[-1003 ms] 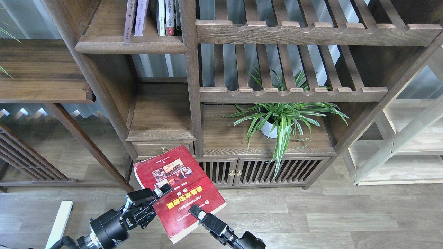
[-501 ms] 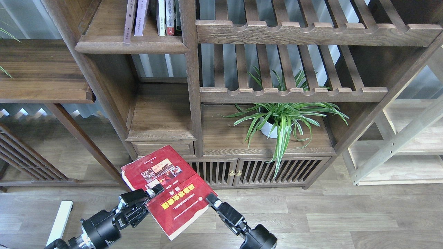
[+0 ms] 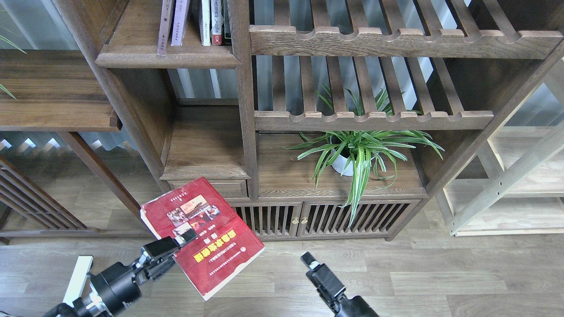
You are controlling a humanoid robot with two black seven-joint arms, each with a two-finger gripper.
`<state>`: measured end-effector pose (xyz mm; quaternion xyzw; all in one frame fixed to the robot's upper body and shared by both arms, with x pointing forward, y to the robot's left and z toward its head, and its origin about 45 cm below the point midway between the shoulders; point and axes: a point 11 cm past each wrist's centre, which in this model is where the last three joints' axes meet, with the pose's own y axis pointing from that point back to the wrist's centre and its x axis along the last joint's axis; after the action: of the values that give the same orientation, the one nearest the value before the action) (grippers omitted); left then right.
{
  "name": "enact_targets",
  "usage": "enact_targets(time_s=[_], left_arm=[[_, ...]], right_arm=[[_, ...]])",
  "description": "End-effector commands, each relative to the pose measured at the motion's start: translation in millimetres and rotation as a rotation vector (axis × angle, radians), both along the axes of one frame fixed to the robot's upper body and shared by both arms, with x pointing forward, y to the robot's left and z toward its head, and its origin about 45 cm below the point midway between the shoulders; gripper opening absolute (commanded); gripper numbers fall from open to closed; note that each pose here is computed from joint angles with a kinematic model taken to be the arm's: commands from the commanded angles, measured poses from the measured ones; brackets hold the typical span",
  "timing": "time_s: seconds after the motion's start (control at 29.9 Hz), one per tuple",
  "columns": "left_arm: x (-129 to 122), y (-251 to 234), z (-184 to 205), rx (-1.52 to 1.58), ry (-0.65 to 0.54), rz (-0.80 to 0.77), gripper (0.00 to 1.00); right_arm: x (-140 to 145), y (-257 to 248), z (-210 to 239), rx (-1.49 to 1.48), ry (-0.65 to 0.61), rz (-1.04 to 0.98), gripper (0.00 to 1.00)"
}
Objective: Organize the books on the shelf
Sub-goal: 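Raise the red book with the left gripper up to the top shelf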
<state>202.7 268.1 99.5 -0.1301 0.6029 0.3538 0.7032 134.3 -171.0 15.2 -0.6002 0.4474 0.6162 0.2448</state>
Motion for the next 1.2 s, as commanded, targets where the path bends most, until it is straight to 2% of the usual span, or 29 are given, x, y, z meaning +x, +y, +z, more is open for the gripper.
enact_targets(time_s=[0.0,0.17,0.33,0.7,0.8,0.94,1.17], left_arm=[[4.8,16.9,9.8,0.104,-0.073,0.011,0.0],[10.9,24.9,29.1,0.209,-0.176,0.002,0.0],[1.4,41.5,31.7,0.356,-0.22,0.021,0.0],[18.8,59.3,68.2,0.512,-0.381,0.115,0.0],[20.3,60.3,74.0,0.515,-0.399,0.126,0.0],[25.5,61.4,99.3,0.56,-0.484,0.136,0.0],[35.0,78.6,120.4,0.591,-0.542,0.197,0.0]], right_arm=[[5.6,-10.1,-3.2,-0.002,0.009,-0.037,0.99],[14.2,-14.0,-5.7,-0.016,0.004,-0.04,0.99],[20.6,-11.5,-3.7,-0.016,-0.009,-0.028,0.99],[16.0,-15.4,-12.6,-0.029,0.02,-0.033,0.99],[19.8,-16.7,-11.5,-0.028,0.014,-0.039,0.99],[25.9,-17.5,-10.5,-0.023,0.008,-0.044,0.99],[26.4,-16.4,-12.8,-0.026,0.015,-0.038,0.99]])
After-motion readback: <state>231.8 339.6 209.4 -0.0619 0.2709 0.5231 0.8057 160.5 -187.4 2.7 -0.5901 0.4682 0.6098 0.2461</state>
